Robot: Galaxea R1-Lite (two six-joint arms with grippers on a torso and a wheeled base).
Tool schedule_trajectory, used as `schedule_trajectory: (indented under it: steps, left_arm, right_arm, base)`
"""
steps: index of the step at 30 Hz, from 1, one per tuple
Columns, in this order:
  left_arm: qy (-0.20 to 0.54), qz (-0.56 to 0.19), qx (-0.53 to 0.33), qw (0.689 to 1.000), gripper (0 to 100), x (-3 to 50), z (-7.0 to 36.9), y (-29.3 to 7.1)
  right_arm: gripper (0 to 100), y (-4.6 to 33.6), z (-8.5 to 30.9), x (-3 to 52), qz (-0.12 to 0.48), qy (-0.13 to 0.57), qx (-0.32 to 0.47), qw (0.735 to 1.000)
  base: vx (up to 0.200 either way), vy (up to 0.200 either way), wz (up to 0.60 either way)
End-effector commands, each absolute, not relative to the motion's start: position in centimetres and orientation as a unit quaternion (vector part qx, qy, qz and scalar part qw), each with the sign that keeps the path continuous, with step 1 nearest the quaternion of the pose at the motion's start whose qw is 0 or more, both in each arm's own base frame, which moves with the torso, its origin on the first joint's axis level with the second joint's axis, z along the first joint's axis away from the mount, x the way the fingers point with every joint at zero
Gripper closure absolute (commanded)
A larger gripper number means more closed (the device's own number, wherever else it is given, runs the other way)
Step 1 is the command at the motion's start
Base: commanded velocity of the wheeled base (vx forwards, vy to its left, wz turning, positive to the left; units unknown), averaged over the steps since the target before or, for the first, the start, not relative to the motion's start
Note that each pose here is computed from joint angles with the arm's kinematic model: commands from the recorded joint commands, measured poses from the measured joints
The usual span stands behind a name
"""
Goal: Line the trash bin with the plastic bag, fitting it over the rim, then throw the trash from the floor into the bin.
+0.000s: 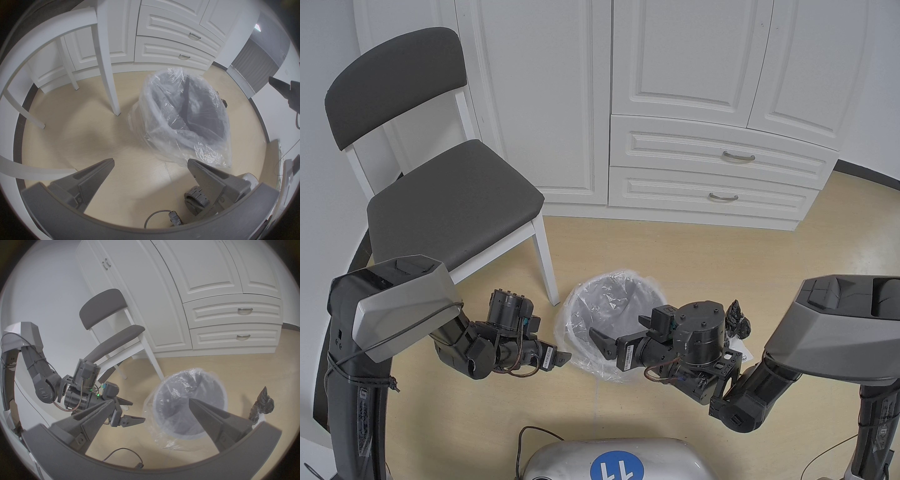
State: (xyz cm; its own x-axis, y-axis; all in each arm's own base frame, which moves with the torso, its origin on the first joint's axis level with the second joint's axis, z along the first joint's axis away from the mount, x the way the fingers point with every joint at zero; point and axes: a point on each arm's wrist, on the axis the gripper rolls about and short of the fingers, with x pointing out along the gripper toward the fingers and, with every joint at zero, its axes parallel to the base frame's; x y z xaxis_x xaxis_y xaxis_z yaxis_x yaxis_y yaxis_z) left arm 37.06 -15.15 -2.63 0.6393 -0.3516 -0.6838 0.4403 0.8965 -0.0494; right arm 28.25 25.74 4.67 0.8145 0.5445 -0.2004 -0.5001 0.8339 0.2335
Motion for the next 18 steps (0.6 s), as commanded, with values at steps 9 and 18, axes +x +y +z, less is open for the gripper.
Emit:
schedule_trajectory:
  steps: [9,18]
  left_arm:
    - [0.36,-0.202,0.051,0.91,0,38.6,-3.2,-14.1]
    - [0.351,-0.2,0.048,0.914,0,38.6,-2.4,-13.8]
  right_arm:
    - [0,24.7,4.6,29.7,0.255,0.122,0.081,0.956]
    - [0,22.1,3.8,30.0,0.178,0.132,0.078,0.972]
  base:
    - [0.0,0.0,0.0]
    - [0.0,0.0,0.0]
